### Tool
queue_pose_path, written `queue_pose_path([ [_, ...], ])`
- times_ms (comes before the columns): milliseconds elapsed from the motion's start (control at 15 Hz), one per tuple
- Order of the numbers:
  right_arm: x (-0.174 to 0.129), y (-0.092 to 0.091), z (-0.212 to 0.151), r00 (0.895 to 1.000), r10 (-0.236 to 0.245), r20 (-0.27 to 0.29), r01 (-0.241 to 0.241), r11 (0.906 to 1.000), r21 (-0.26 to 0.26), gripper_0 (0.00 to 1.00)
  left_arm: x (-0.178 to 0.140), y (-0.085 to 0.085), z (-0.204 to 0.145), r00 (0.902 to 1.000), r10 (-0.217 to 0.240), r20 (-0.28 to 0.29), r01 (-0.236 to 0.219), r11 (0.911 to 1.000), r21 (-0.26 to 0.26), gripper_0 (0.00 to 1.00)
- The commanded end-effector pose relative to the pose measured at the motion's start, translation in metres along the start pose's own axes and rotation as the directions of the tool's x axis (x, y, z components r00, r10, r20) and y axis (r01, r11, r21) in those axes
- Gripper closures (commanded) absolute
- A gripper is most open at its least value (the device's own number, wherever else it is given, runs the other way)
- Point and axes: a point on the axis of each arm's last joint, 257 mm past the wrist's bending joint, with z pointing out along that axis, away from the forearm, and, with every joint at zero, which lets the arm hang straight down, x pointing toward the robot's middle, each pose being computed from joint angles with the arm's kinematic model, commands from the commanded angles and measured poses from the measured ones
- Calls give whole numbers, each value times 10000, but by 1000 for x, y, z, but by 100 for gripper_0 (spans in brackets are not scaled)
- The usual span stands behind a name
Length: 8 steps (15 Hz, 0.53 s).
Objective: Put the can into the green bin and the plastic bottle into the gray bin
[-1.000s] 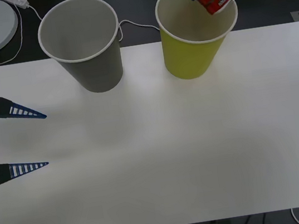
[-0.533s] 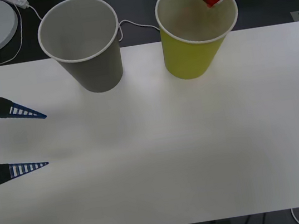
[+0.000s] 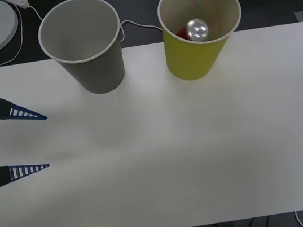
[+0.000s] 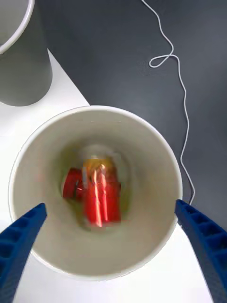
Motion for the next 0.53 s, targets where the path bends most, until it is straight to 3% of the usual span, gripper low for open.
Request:
queue_pose_path([
  [67,17,4,-14,9997,122,198,-110,9983,-565,0,0,0,0,10000,0,0,0,10000,-1,0],
  [533,71,30,-55,9918,53,1273,125,9902,-1389,0,0,0,0,10000,0,0,0,10000,-1,0],
])
